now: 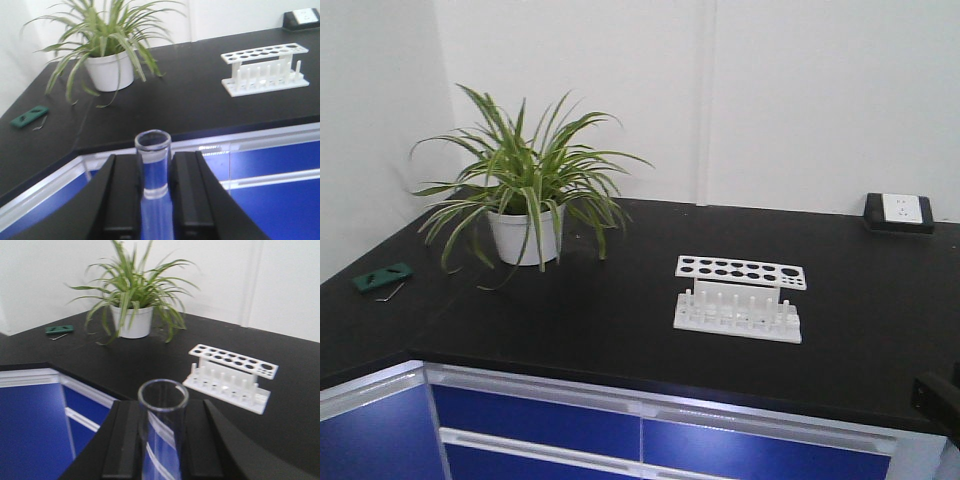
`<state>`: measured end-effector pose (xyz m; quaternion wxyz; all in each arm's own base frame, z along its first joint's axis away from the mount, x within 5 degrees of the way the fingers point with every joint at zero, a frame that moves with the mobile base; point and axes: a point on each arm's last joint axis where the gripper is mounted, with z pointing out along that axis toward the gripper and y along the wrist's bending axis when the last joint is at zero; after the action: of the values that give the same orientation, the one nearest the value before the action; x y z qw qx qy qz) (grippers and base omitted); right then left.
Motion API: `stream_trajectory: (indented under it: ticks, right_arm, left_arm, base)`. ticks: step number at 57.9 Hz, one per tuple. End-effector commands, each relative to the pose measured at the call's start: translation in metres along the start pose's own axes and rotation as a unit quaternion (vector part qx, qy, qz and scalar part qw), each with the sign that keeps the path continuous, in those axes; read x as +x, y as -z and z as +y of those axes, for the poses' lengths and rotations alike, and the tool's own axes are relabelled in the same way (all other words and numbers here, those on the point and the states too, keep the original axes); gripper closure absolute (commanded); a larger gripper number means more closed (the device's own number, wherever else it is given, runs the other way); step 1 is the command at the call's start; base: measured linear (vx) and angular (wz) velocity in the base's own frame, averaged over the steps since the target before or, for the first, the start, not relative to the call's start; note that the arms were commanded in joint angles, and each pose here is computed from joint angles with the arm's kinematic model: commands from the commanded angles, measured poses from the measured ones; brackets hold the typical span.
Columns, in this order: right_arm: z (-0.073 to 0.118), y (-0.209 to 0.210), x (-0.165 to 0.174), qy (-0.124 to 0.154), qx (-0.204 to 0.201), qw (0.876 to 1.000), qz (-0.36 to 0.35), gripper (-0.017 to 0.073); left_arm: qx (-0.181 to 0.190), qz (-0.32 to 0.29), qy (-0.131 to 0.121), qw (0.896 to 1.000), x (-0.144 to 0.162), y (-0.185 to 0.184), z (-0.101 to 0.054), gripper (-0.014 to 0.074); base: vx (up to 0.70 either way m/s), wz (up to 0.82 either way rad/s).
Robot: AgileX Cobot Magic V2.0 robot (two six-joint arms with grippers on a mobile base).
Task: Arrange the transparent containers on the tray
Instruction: 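Hold both tubes while the base drives to the yellow tray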
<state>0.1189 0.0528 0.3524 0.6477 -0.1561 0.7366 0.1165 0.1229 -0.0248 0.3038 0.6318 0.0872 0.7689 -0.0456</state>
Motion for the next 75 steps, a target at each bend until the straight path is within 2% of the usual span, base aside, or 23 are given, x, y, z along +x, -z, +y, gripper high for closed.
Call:
stream_trajectory:
  ticks: [1, 41, 75]
  right_arm:
    - [0.002, 0.0029, -0.0161, 0.013, -0.012, 0.999, -0.051, 0.0571]
    - [0.002, 0.0029, -0.0161, 0.013, -0.012, 0.999, -0.051, 0.0571]
    - [0.002, 0.0029, -0.0161, 0.013, -0.012, 0.999, -0.051, 0.0571]
  left_arm:
    - [0.012, -0.049, 0.003, 0.999, -0.0154, 0.0013, -0.0021, 0.06]
    - [0.012, -0.049, 0.003, 0.999, -0.0154, 0.0013, -0.0021, 0.06]
    - [0.012, -0.049, 0.003, 0.999, -0.0154, 0.0013, -0.0021, 0.06]
  base:
    - [-0.3, 0.37]
    - [-0.33, 0.37]
    - [-0.32, 0.53]
